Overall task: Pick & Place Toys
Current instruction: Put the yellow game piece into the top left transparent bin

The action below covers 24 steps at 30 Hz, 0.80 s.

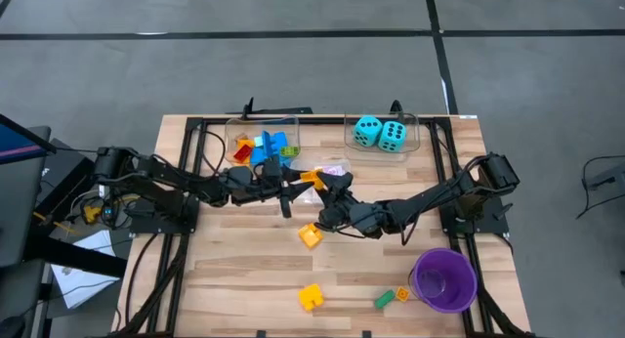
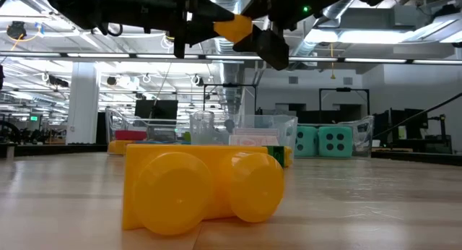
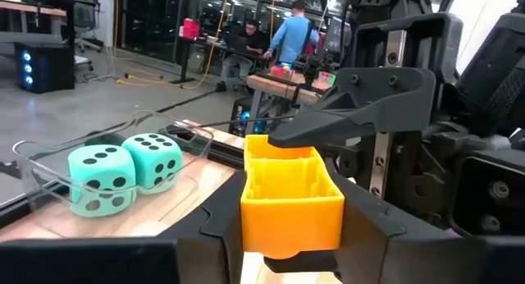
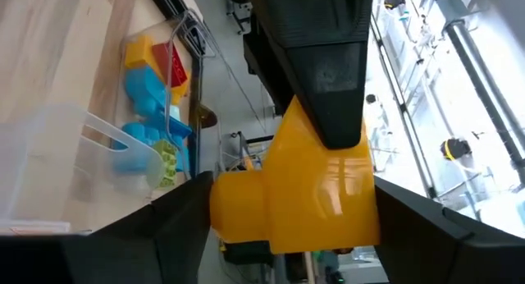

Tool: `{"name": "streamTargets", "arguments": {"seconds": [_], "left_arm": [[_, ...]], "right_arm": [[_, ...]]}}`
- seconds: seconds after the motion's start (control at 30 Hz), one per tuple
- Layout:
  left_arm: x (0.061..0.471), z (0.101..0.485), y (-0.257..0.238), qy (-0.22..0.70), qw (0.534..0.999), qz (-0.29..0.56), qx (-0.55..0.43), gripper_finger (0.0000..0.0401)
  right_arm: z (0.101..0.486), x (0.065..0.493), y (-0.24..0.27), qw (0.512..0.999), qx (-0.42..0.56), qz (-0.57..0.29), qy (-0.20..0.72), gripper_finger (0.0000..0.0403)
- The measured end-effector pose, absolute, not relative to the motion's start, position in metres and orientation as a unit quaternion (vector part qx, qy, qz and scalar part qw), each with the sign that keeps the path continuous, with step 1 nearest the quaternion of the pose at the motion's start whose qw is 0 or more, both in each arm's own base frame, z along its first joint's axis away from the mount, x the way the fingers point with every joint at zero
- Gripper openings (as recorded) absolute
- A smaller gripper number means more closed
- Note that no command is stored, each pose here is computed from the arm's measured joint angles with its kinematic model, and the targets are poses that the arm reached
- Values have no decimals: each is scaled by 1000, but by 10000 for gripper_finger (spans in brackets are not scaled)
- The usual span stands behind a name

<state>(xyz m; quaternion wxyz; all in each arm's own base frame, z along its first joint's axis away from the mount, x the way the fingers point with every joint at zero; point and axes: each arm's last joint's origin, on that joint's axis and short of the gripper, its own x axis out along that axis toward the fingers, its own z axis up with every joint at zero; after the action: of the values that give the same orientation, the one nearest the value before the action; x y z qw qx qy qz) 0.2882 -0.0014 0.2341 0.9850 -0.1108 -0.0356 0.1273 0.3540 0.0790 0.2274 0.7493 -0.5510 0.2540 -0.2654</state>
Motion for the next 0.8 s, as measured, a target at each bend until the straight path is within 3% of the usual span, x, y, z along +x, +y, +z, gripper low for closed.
{"name": "streamTargets", "arguments": {"seconds": [0.2, 0.47, 0.8], "left_arm": [[288, 233, 0, -25, 986, 128, -104, 125], [284, 219, 17, 49, 974, 205, -87, 125], [242, 234, 29, 129, 911, 390, -23, 125]], "right_arm": [[230, 353, 83, 777, -518, -275, 231, 298], [241, 350, 94, 790, -494, -304, 198, 341], [241, 344, 107, 777, -494, -325, 214, 375]]}}
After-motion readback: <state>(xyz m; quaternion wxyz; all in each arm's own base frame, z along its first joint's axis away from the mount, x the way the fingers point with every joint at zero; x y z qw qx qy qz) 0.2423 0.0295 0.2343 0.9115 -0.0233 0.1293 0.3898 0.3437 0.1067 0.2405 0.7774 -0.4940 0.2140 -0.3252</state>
